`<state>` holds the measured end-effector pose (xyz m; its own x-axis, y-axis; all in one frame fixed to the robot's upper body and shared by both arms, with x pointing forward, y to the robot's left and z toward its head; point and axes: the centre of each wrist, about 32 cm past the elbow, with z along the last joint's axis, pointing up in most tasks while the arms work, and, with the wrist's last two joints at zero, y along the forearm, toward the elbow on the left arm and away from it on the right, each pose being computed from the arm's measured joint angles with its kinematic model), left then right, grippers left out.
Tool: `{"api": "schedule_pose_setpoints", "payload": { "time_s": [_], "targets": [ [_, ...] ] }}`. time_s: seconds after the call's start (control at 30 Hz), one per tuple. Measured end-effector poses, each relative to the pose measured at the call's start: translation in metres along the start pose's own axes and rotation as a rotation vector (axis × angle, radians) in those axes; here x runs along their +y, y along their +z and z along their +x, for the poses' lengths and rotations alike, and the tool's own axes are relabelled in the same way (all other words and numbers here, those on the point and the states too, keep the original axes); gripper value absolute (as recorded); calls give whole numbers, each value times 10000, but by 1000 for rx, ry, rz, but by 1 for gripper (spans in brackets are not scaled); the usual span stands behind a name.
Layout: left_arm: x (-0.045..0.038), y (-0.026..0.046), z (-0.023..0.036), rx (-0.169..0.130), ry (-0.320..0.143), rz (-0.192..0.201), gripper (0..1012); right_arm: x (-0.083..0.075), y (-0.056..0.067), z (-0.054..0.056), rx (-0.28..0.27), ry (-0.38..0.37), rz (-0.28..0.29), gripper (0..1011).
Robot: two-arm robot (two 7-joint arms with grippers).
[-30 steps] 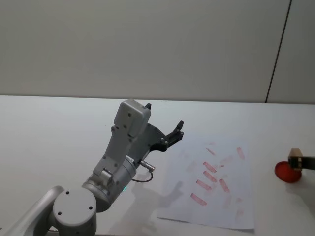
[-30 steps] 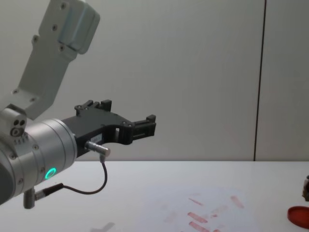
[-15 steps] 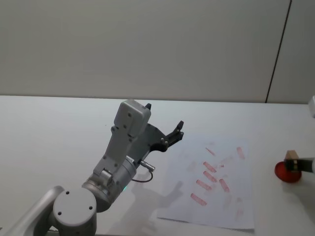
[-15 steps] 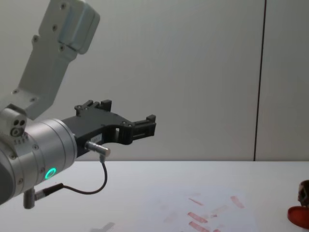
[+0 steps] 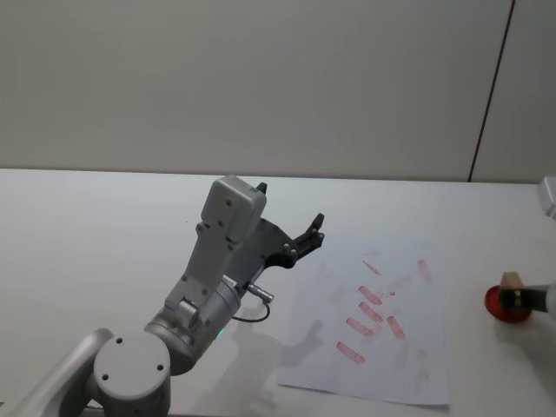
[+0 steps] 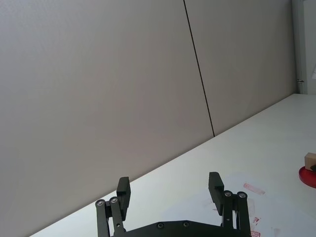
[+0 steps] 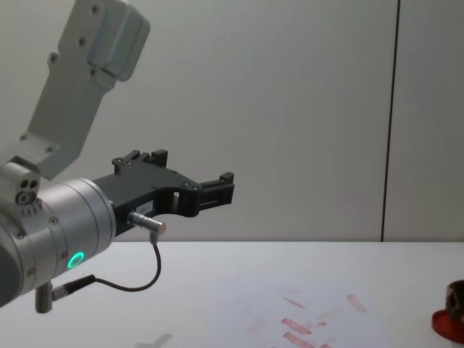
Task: Use the one hand to pick up the stamp and affix it onto the A4 paper.
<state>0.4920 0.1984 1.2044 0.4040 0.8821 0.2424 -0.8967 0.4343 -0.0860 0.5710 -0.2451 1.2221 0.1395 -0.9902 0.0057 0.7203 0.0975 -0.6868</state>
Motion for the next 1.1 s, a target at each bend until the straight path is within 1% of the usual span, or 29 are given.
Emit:
{"api": "schedule_pose_setpoints", "payload": {
  "time_s": [0.53, 0.6, 0.67, 0.7, 0.77, 0.8, 0.83, 0.87, 0.9, 0.97, 1.0, 1.03, 1.07, 1.1],
  "targets": [
    [0, 0, 0, 0, 0, 0, 1002, 16, -27, -16, -7, -2, -3, 227],
    [0, 0, 0, 0, 0, 0, 1002, 17, -29, -18, -7, -2, -3, 268],
    [0, 0, 0, 0, 0, 0, 1002, 18, -30, -20, -8, -2, -4, 346],
    [0, 0, 0, 0, 0, 0, 1002, 19, -31, -20, -8, -2, -4, 360],
    [0, 0, 0, 0, 0, 0, 1002, 20, -32, -21, -8, -2, -4, 422],
    [0, 0, 0, 0, 0, 0, 1002, 20, -32, -22, -8, -2, -4, 422],
    [0, 0, 0, 0, 0, 0, 1002, 20, -32, -22, -8, -2, -4, 491],
    [0, 0, 0, 0, 0, 0, 1002, 21, -33, -22, -8, -2, -4, 533],
    [0, 0, 0, 0, 0, 0, 1002, 21, -33, -23, -8, -2, -4, 551],
    [0, 0, 0, 0, 0, 0, 1002, 21, -34, -23, -8, -1, -4, 634],
    [0, 0, 0, 0, 0, 0, 1002, 21, -34, -24, -8, -1, -4, 651],
    [0, 0, 0, 0, 0, 0, 1002, 21, -34, -24, -8, -1, -4, 695],
    [0, 0, 0, 0, 0, 0, 1002, 21, -35, -24, -8, -1, -4, 708],
    [0, 0, 0, 0, 0, 0, 1002, 22, -36, -24, -8, -2, -4, 754]
  ]
}}
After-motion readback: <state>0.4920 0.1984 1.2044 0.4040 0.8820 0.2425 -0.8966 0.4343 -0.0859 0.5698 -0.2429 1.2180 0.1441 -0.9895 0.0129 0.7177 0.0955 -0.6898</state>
